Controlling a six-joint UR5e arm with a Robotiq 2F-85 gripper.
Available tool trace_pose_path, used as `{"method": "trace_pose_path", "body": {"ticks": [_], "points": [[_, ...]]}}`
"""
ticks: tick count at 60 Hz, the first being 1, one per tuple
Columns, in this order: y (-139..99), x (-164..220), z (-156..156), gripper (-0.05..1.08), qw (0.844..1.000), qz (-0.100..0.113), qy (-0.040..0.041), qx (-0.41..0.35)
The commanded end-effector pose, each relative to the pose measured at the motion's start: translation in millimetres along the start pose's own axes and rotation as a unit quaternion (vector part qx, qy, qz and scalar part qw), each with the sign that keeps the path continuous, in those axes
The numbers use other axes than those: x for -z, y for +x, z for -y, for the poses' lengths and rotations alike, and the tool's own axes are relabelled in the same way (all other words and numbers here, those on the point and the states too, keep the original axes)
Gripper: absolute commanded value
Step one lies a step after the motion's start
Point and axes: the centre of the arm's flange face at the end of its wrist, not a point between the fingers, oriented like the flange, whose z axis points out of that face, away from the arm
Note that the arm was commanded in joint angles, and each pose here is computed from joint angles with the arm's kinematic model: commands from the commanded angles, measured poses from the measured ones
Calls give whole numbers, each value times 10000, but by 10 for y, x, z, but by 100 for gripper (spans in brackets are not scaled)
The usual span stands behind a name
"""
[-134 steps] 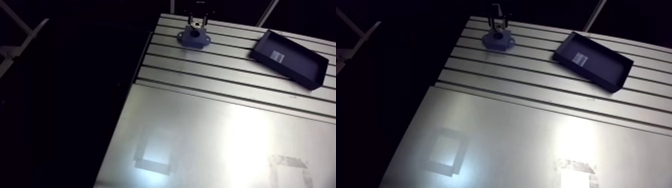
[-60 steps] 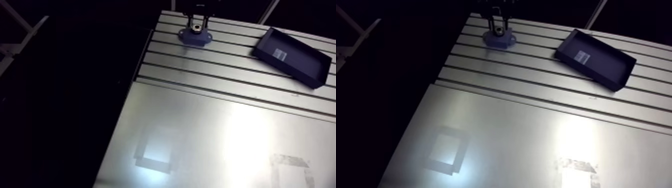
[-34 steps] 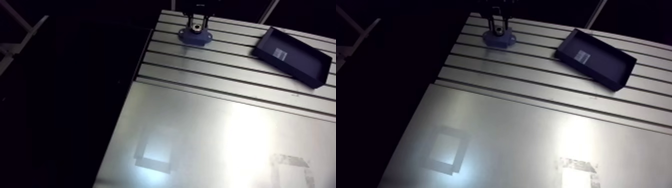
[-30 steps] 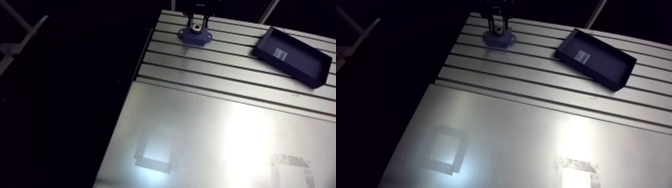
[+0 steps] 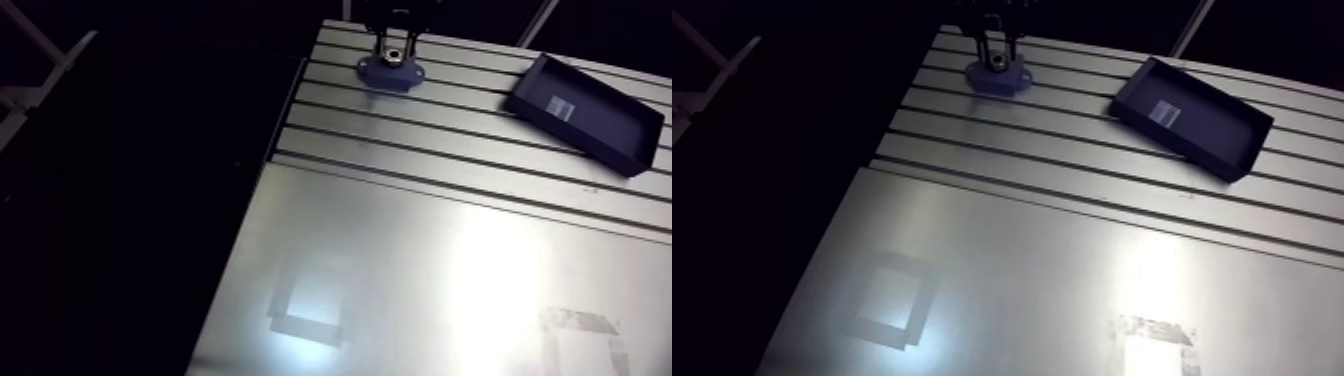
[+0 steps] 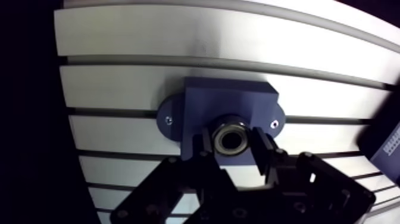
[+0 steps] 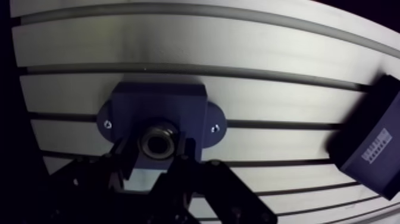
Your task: Pick up the bearing and press it into the housing until flush.
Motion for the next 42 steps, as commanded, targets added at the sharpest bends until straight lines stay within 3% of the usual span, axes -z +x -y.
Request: {"method": "trace_pose_path", "body": {"ticks": [1,42], "points": [[-11,-3,7,73,10000,6,-2,14],[-10,-21,-4,73,10000,21,-10,9]]}}
